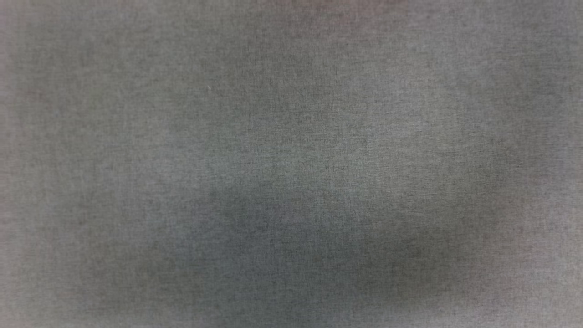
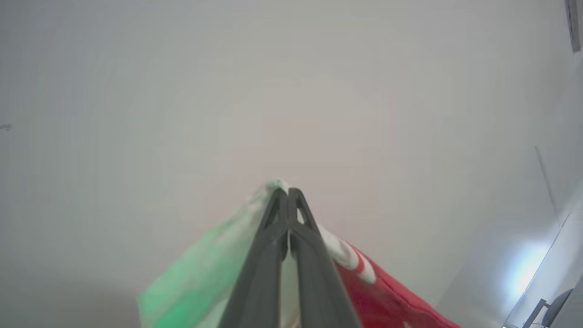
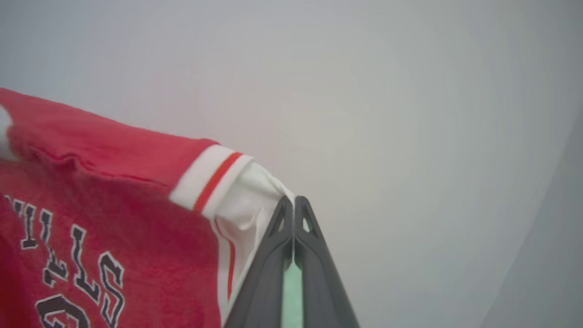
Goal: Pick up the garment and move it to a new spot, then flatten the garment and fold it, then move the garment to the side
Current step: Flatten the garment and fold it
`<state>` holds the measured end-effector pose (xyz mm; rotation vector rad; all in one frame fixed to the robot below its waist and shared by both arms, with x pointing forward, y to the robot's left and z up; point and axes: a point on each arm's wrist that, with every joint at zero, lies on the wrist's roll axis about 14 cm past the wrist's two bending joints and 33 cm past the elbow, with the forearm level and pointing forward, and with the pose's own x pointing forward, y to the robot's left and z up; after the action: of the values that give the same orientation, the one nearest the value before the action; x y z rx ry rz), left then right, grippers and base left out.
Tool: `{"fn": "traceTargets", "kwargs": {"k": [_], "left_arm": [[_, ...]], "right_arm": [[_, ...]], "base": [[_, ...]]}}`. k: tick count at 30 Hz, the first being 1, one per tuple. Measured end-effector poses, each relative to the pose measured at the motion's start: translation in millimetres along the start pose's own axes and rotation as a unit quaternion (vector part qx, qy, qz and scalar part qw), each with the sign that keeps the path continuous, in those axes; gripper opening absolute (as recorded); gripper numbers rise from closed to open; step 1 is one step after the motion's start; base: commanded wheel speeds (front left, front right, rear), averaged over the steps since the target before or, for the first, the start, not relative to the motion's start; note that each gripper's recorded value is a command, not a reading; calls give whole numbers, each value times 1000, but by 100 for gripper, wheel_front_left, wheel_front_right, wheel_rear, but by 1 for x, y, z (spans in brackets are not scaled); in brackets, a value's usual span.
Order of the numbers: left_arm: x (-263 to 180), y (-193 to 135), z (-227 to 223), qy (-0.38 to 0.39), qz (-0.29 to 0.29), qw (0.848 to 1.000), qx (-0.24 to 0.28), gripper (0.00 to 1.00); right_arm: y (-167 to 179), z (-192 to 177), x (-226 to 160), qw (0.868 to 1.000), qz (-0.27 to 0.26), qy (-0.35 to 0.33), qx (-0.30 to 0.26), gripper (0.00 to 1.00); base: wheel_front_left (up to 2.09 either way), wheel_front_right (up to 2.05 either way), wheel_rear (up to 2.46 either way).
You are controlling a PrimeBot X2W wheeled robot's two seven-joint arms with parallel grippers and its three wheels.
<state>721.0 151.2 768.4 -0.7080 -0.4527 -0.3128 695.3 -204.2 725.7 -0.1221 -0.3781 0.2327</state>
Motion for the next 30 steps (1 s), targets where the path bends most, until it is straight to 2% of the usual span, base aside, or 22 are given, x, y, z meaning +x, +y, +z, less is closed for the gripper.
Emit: {"fn": "traceTargets", "kwargs": {"k": [5, 8, 13, 17, 18, 19, 20, 22, 23, 24, 25, 30], "left_arm": [[-6, -1, 3, 8, 4, 1000, -23, 0], [-28, 13, -21, 51, 13, 998, -27, 0], [-94, 63, -71, 138, 61, 988, -29, 0], [-173, 99, -121, 225, 109, 968, -30, 0], [-173, 99, -121, 225, 109, 968, -30, 0], [-211, 109, -139, 263, 125, 956, -29, 0], [-230, 113, -148, 283, 131, 950, -27, 0], [-264, 113, -163, 318, 139, 937, -36, 0], [-264, 113, -163, 318, 139, 937, -36, 0], [-292, 108, -172, 345, 138, 927, -40, 0], [-292, 108, -172, 345, 138, 927, -40, 0], [-352, 92, -180, 407, 125, 904, -37, 0]], "right_arm": [[9, 8, 0, 1000, 13, -9, -3, 0], [18, -22, -16, 999, 34, 37, -6, 0], [44, -75, -58, 989, 82, 123, 4, 0], [65, -119, -105, 972, 124, 198, 14, 0], [65, -119, -105, 972, 124, 198, 14, 0], [75, -134, -128, 964, 141, 225, 25, 0], [82, -142, -140, 958, 154, 239, 28, 0], [92, -158, -167, 946, 170, 272, 37, 0], [92, -158, -167, 946, 170, 272, 37, 0], [98, -170, -193, 935, 177, 302, 55, 0], [98, -170, -193, 935, 177, 302, 55, 0], [114, -188, -259, 902, 202, 374, 80, 0]], "base": [[0, 0, 0], [0, 0, 0], [0, 0, 0], [0, 0, 0], [0, 0, 0], [0, 0, 0], [0, 0, 0], [0, 0, 0], [0, 0, 0], [0, 0, 0], [0, 0, 0], [0, 0, 0]]}}
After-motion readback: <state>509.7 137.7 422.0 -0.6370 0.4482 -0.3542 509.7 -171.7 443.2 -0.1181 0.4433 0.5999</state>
